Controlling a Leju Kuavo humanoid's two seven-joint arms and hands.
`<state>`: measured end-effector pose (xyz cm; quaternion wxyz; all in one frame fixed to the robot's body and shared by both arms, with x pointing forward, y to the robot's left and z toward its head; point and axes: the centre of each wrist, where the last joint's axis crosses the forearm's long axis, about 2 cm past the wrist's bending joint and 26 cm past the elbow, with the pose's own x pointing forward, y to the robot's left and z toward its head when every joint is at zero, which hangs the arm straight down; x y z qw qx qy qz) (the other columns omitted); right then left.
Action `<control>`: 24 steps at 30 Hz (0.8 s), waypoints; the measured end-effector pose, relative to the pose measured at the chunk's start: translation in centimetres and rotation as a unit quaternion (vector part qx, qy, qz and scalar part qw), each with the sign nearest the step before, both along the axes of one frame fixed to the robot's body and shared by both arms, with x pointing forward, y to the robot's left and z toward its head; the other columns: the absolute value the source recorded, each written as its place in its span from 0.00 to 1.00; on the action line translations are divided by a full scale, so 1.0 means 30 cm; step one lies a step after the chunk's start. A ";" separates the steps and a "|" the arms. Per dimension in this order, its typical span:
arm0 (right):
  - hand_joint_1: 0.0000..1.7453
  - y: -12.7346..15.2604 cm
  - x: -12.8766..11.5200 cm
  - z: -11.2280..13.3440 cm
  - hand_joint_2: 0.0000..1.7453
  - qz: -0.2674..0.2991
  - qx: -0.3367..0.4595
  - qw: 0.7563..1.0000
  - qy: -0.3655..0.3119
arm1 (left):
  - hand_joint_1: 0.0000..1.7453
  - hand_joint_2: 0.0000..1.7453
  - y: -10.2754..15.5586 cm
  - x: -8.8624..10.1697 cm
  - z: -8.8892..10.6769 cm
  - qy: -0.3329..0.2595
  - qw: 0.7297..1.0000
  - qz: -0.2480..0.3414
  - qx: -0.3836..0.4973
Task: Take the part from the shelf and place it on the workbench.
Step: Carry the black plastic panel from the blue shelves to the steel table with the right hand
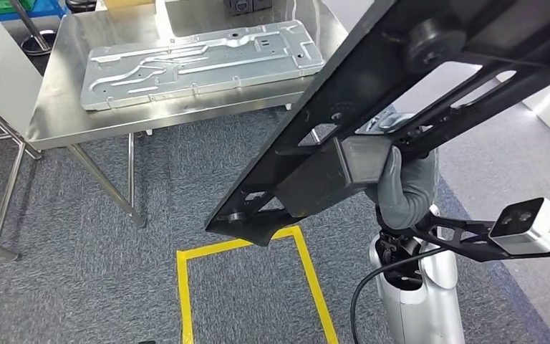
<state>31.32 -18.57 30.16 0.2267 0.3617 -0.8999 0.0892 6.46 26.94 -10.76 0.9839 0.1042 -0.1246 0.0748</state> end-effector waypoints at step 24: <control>1.00 -0.008 -0.006 -0.008 1.00 0.006 -0.003 1.000 -0.001 | 0.00 1.00 -0.007 -0.004 0.000 0.001 1.000 -0.001 -0.001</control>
